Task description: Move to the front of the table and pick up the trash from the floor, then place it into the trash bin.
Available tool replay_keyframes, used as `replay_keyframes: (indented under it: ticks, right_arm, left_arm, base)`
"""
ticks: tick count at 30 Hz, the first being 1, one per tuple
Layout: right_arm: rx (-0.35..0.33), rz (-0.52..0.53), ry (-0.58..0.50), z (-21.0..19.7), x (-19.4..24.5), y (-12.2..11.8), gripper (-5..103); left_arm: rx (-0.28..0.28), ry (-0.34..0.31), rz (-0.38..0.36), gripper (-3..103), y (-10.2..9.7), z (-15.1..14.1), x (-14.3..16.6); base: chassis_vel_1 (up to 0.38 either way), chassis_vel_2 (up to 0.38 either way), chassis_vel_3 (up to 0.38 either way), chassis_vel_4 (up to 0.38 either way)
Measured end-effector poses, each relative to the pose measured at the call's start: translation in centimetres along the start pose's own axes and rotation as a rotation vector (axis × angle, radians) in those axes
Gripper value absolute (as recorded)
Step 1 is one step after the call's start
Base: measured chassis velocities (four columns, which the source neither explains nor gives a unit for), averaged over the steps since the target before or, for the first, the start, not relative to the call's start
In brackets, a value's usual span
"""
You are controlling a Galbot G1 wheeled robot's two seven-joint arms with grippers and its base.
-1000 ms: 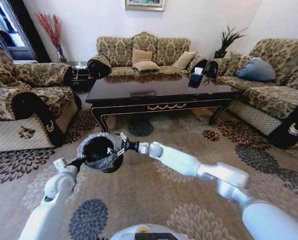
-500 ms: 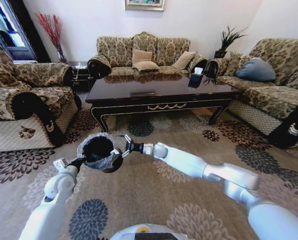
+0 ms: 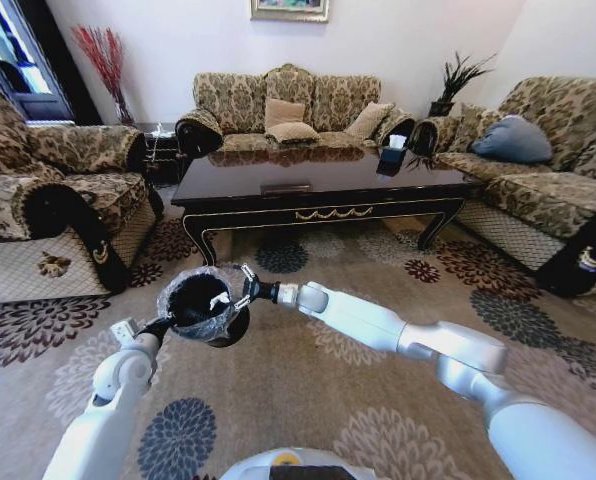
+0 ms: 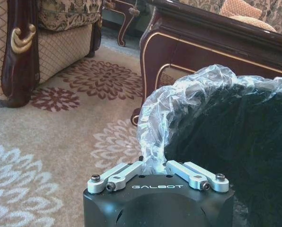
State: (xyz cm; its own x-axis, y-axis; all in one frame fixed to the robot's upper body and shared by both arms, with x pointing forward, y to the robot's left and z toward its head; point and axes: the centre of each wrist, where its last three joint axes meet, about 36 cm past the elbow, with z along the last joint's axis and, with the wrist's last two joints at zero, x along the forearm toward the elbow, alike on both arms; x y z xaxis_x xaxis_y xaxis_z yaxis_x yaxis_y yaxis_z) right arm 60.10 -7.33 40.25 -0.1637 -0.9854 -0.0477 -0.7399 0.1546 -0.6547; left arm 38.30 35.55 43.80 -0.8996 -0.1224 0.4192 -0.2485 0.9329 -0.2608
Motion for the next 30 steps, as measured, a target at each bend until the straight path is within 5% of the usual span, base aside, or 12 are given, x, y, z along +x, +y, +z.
replay_keyframes:
  ticks: [12, 15, 20, 30]
  right_arm:
    - [-0.196, 0.074, 0.038, 0.1, 0.3, 1.6, 100]
    - [-0.268, 0.107, 0.049, -0.1, 0.6, 1.8, 100]
    - [-0.5, 0.169, 0.062, -0.9, 1.0, 2.9, 100]
    - [-0.658, 0.215, 0.057, -2.6, 0.5, 4.8, 100]
  left_arm:
    - [0.002, -0.012, 0.003, 2, 0.1, -0.4, 0.0]
    - [0.003, -0.013, 0.002, 2, 0.1, -0.5, 0.0]
    - [0.005, -0.014, 0.002, 2, 0.1, -0.5, -0.2]
    - [0.006, -0.01, -0.004, 2, 0.3, -0.3, -0.4]
  base:
    - [0.0, 0.0, 0.0, 0.0]
    - [0.0, 0.0, 0.0, 0.0]
    - [0.0, 0.0, 0.0, 0.0]
    - [0.0, 0.0, 0.0, 0.0]
